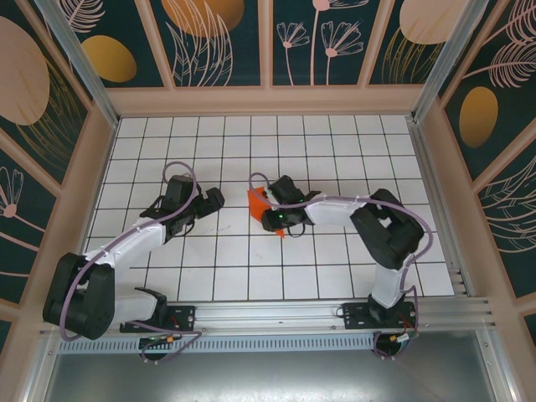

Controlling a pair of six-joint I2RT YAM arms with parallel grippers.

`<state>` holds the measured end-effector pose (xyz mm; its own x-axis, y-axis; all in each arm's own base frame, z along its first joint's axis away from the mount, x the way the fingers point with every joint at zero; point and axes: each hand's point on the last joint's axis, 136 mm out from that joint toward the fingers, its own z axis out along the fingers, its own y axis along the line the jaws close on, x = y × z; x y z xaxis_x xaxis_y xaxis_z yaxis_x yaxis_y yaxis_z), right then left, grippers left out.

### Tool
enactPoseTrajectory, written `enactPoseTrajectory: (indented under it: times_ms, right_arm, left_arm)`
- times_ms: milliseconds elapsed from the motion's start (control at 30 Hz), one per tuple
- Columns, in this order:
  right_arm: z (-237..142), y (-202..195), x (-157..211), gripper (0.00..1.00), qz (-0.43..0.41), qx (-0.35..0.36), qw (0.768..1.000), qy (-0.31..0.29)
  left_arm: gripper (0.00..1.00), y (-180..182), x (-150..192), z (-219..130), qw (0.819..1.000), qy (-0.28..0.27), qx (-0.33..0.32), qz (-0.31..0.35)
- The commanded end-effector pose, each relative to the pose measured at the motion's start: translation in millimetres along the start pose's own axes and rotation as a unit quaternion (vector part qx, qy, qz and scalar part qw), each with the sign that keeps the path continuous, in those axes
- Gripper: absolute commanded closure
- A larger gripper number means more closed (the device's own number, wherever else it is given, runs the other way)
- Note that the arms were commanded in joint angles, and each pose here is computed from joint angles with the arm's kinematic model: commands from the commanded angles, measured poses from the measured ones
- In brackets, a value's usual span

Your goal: Fold a paper plane with a square sheet of paper (pick it up from the middle)

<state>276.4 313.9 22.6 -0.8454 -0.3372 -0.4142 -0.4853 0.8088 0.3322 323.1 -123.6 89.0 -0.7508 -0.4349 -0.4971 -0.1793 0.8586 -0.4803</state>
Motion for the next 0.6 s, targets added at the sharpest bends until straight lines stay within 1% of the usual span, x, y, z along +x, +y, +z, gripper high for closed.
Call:
enactPoseTrajectory:
  times_ms: [0, 33, 100, 133, 200, 333, 567]
  right_arm:
    - [-31, 10, -4, 0.71, -0.006, -0.020, 0.999, -0.029]
    - [-42, 15, -11, 0.68, 0.016, -0.029, 0.998, -0.052]
    - [-62, 16, -24, 0.59, 0.082, -0.034, 0.991, -0.101]
    - [-69, 14, -26, 0.57, 0.113, -0.034, 0.986, -0.120]
    - [-73, 12, -25, 0.56, 0.162, -0.036, 0.976, -0.140]
    - [-65, -3, -20, 0.57, 0.208, -0.003, 0.968, -0.141]
    - [-37, 4, -24, 0.62, 0.215, -0.013, 0.971, -0.104]
  left_arm:
    - [0.02, -23, 6, 3, 0.997, 0.022, 0.071, 0.008]
    - [0.02, -26, 8, 4, 0.997, 0.025, 0.079, 0.005]
    - [0.01, -31, 12, 5, 0.994, 0.035, 0.099, -0.005]
    - [0.02, -34, 14, 5, 0.993, 0.039, 0.108, -0.010]
    - [0.01, -40, 18, 7, 0.990, 0.048, 0.129, -0.025]
    - [0.01, -52, 25, 8, 0.986, 0.058, 0.152, -0.047]
    - [0.03, -72, 41, 11, 0.979, 0.073, 0.173, -0.078]
